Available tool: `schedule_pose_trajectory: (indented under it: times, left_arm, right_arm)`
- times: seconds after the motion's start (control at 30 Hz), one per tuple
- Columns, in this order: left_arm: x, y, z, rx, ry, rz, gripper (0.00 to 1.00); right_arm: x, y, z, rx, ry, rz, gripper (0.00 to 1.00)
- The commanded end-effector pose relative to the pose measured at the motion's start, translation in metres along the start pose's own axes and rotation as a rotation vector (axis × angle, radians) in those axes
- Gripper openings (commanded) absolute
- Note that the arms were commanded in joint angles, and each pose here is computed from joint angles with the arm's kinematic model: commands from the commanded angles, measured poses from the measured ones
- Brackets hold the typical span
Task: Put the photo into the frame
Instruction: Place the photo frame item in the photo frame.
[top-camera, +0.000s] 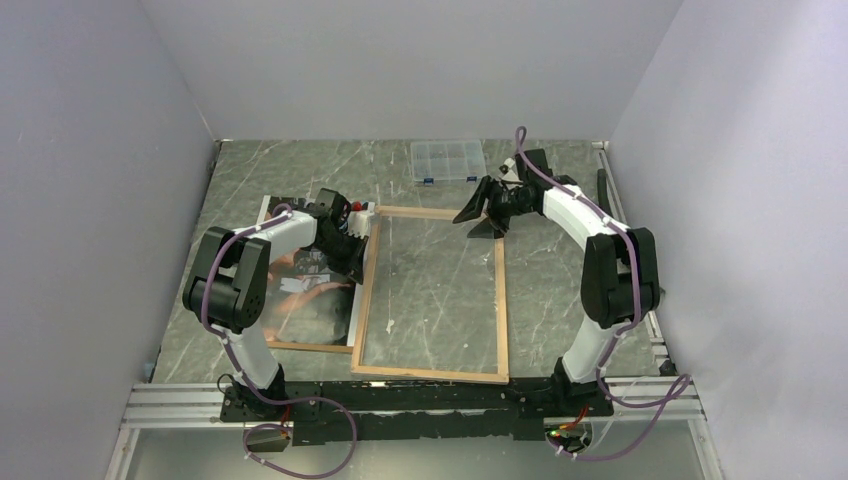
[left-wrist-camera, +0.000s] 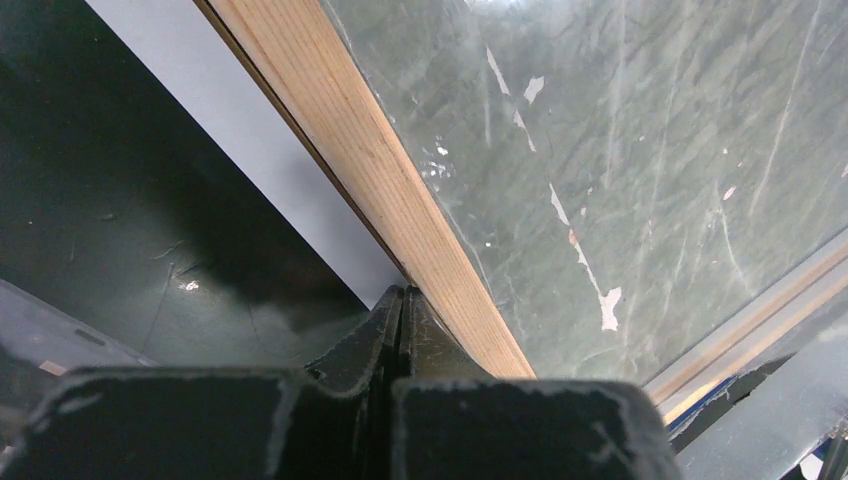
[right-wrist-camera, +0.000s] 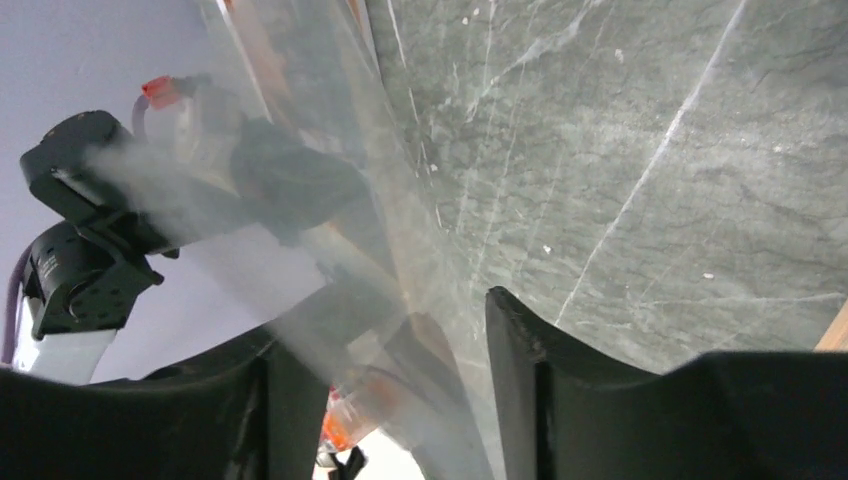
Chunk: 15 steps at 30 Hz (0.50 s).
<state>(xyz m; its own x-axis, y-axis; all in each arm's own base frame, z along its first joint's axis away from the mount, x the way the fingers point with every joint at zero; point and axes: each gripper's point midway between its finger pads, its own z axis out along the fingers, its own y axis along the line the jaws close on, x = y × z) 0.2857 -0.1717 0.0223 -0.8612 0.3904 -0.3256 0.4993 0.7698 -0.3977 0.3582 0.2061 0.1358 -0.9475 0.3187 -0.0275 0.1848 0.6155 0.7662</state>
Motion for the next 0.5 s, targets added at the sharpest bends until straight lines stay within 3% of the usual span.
schedule_pose_trajectory:
  times: [0.0, 0.2, 0.47]
  left_arm:
    - [-0.004, -0.008, 0.0, 0.033, -0.022, 0.029, 0.03]
    - [-0.005, -0.008, -0.001, 0.032, -0.021, 0.028, 0.03]
    - [-0.005, -0.008, -0.003, 0.029, -0.02, 0.026, 0.03]
  right_arm:
    - [0.015, 0.026, -0.021, -0.071, 0.0, -0.048, 0.61]
    - [0.038, 0.013, -0.027, -0.068, 0.021, -0.062, 0.67]
    - [0.05, 0.013, -0.043, -0.055, -0.027, -0.087, 0.64]
